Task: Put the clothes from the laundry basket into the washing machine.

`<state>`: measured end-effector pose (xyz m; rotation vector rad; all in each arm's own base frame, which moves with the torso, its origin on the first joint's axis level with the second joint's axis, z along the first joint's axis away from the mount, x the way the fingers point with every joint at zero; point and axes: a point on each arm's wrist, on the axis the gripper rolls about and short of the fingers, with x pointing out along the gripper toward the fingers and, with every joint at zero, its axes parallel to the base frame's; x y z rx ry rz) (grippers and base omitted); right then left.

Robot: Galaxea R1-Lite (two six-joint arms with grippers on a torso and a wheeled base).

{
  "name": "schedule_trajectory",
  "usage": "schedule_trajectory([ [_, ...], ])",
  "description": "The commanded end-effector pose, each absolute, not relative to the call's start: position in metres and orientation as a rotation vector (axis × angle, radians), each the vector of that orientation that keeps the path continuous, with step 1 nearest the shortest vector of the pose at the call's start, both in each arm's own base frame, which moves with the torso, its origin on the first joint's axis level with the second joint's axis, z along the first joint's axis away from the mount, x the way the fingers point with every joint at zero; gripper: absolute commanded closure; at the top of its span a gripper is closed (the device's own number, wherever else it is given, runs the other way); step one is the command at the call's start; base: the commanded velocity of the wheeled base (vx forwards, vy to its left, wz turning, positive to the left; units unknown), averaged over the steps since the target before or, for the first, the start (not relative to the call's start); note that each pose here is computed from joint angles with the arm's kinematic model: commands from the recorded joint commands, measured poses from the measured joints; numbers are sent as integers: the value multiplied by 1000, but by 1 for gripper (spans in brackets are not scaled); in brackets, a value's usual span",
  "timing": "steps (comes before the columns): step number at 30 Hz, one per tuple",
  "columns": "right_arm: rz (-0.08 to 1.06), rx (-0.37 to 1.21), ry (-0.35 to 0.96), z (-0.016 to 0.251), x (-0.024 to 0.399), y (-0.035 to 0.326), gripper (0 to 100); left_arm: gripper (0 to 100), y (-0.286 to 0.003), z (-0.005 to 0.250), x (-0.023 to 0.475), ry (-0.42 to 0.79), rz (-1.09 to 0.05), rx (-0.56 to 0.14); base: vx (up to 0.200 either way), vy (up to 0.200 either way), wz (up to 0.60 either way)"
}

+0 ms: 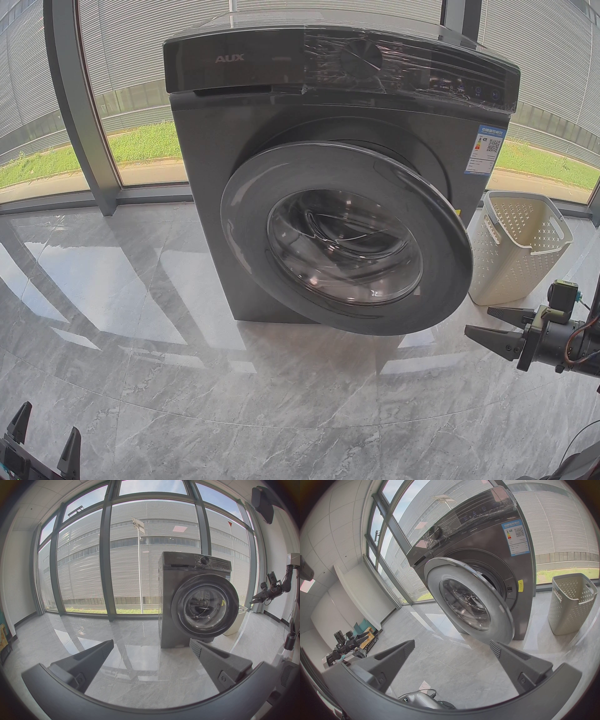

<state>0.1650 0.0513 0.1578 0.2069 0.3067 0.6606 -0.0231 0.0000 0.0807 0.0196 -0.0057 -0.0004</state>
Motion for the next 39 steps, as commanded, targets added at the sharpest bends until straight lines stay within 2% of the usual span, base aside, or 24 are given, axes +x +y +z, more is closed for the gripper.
schedule_trajectory([
  [1, 682, 205, 320, 156, 165, 55, 100, 0, 0, 77, -23, -2, 0, 21, 0, 0, 0],
  [5, 725, 200, 332, 154, 161, 62, 100, 0, 0, 77, -23, -2, 0, 21, 0, 0, 0],
  [10, 774, 194, 340, 154, 158, 70, 100, 0, 0, 77, -23, -2, -6, 23, 200, 0, 0],
  [20, 767, 193, 324, 148, 177, 77, 100, 0, 0, 77, -23, -3, -3, 23, 200, 0, 0],
  [24, 766, 198, 319, 142, 187, 80, 100, 0, 0, 77, -23, -2, 0, 21, 0, 0, 0],
  [29, 734, 233, 259, 138, 206, 82, 100, 0, 0, 77, -23, -2, -2, 21, 0, 0, 0],
  [31, 620, 229, 161, 141, 221, 75, 100, 0, 0, 77, -23, -2, -2, 23, 0, 0, 0],
  [32, 620, 229, 161, 141, 221, 75, 100, 0, 0, 77, -23, -2, -2, 23, 0, 0, 0],
  [33, 569, 228, 102, 143, 229, 73, 100, 0, 0, 77, -23, -3, -1, 23, 0, 0, 0],
  [35, 565, 230, 43, 146, 230, 72, 100, 0, 0, 77, -23, -2, -2, 21, 0, 0, 0],
  [39, 575, 225, 58, 143, 225, 73, 100, 0, 0, 77, -23, -3, -1, 23, 0, 0, 0],
])
